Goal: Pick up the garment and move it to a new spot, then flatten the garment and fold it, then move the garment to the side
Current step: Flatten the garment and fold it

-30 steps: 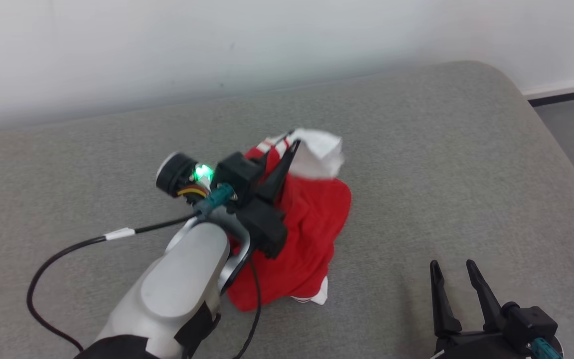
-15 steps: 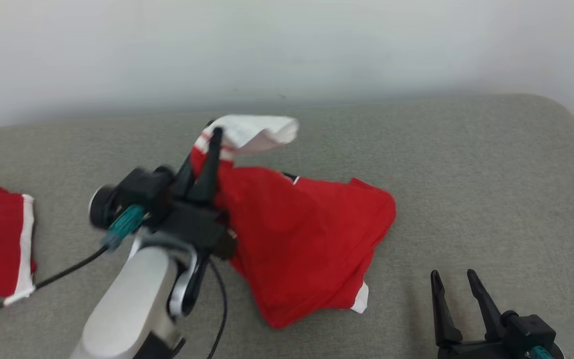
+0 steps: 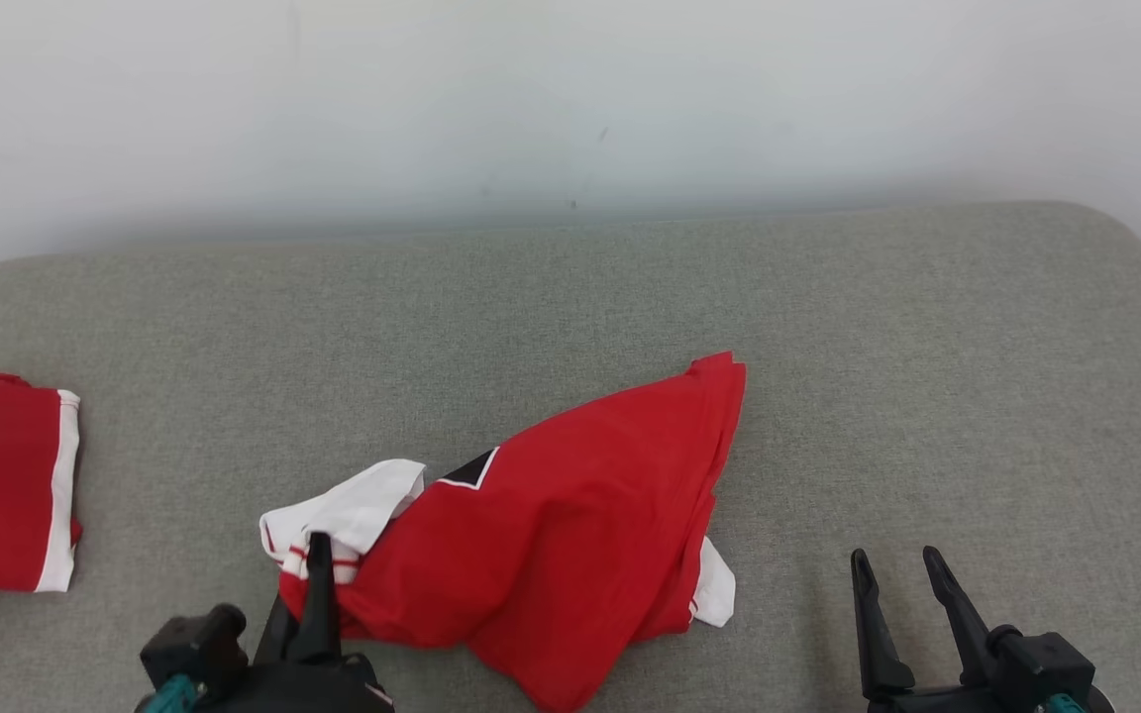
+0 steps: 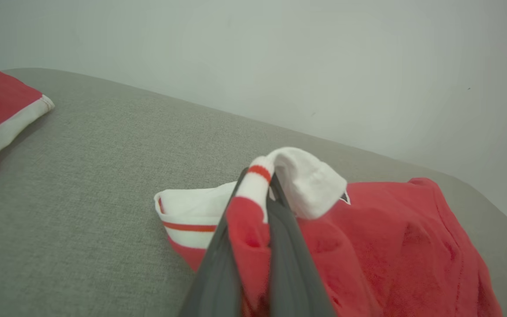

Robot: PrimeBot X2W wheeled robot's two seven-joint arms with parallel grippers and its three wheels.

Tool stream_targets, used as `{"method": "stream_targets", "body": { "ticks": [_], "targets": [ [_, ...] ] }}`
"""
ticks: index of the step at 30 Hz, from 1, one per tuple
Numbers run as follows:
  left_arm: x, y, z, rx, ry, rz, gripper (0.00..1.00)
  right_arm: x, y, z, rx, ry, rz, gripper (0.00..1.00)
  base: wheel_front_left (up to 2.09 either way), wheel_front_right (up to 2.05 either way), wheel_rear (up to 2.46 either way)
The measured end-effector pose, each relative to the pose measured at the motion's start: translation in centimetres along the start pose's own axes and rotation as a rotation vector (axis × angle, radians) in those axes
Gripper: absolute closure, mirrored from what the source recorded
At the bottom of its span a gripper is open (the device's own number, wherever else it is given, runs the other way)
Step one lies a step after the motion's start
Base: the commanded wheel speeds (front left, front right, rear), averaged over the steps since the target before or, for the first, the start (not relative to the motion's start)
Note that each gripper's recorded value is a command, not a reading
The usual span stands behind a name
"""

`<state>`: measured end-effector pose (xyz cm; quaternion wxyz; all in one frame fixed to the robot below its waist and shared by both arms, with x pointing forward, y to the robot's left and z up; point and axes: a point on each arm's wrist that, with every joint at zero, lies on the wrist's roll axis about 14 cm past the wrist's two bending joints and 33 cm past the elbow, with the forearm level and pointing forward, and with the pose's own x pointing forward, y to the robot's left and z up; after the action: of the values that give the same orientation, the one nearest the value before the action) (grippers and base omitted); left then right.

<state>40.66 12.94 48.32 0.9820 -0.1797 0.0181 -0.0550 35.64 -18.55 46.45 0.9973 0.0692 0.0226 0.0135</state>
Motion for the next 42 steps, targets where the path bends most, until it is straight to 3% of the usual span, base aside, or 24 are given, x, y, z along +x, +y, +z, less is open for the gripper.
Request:
{"method": "stream_targets", "body": {
  "ticks": [5,6,7,20,35,42],
  "targets": [
    [-1.2,0.8,-1.1,-0.018,0.020,0.037,1.00,-0.2,-0.3,0.1,-0.003,-0.003,-0.008,0.00,0.00,0.00,0.00],
    [-1.3,1.0,-1.1,-0.017,0.019,0.044,0.67,-0.2,-0.3,0.1,-0.003,-0.003,-0.008,0.00,0.00,0.00,0.00],
    [-1.3,1.1,-1.0,-0.016,0.012,0.049,0.00,-0.2,-0.3,0.1,-0.003,-0.003,-0.009,0.00,0.00,0.00,0.00],
    [-2.5,3.5,5.2,0.039,-0.182,0.106,0.00,-0.3,0.4,0.1,-0.003,-0.005,0.014,0.00,0.00,0.00,0.00],
    [-6.1,6.6,2.1,0.121,-0.080,0.194,0.00,-0.2,1.3,-0.3,-0.002,0.007,0.042,0.00,0.00,0.00,0.00],
    [-7.1,6.7,3.4,0.202,-0.111,0.203,0.00,-0.8,3.3,-1.2,0.007,0.034,0.099,0.00,0.00,0.00,0.00]
  ]
}}
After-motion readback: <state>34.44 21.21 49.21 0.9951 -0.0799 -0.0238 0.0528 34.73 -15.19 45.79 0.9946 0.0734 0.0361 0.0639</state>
